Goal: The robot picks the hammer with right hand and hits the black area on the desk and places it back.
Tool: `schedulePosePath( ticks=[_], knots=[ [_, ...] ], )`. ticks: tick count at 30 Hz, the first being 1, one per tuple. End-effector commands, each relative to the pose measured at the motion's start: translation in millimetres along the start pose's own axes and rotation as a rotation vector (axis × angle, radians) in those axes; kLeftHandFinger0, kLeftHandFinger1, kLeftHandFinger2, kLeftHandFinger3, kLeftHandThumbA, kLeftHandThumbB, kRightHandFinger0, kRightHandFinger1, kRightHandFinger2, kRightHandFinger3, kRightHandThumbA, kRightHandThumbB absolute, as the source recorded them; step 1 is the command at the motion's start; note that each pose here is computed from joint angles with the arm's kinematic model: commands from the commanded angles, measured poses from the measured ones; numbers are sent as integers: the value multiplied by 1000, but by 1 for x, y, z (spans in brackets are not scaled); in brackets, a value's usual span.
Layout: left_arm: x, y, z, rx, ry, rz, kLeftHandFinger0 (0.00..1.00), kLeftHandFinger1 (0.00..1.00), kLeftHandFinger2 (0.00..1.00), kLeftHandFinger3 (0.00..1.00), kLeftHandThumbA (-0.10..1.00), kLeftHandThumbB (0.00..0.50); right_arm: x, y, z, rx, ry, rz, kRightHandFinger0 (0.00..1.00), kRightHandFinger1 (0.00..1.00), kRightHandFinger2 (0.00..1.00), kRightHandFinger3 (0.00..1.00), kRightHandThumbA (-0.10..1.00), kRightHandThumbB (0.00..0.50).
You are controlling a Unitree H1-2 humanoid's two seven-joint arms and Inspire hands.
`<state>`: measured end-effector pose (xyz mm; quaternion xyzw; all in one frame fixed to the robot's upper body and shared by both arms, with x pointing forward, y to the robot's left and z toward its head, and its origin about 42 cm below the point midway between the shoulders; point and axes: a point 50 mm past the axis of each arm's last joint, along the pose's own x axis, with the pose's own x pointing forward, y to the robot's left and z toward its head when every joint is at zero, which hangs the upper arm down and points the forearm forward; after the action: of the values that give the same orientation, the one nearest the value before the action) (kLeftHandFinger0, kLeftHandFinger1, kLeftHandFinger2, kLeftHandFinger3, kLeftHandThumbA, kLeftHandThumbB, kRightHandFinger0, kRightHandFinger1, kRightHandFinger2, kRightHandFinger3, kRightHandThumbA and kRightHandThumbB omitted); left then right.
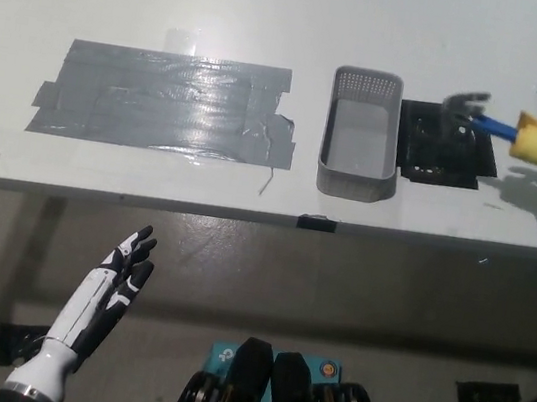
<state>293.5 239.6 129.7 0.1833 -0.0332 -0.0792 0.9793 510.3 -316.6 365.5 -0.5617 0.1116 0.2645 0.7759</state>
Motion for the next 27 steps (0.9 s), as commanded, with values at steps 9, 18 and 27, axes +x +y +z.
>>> schedulePosePath(
  ticks=[9, 18, 27],
  knots=[
    [6, 11, 15, 18, -92, -3, 1000, 1000, 1000, 1000, 952, 0, -38, -70, 50, -156, -75, -70, 121, 643, 931, 1000, -100, 124],
    [7, 12, 15, 15, -98, 7, 978, 1000, 1000, 1000, 941, 0, -63, -113, 76, -159, -26, -159, 25, 564, 917, 1000, -100, 134],
    [10, 13, 18, 28, -104, -2, 970, 1000, 1000, 1000, 958, 0, -132, -193, 54, 56, -130, -304, 13, 527, 896, 824, -100, 149]
  ],
)
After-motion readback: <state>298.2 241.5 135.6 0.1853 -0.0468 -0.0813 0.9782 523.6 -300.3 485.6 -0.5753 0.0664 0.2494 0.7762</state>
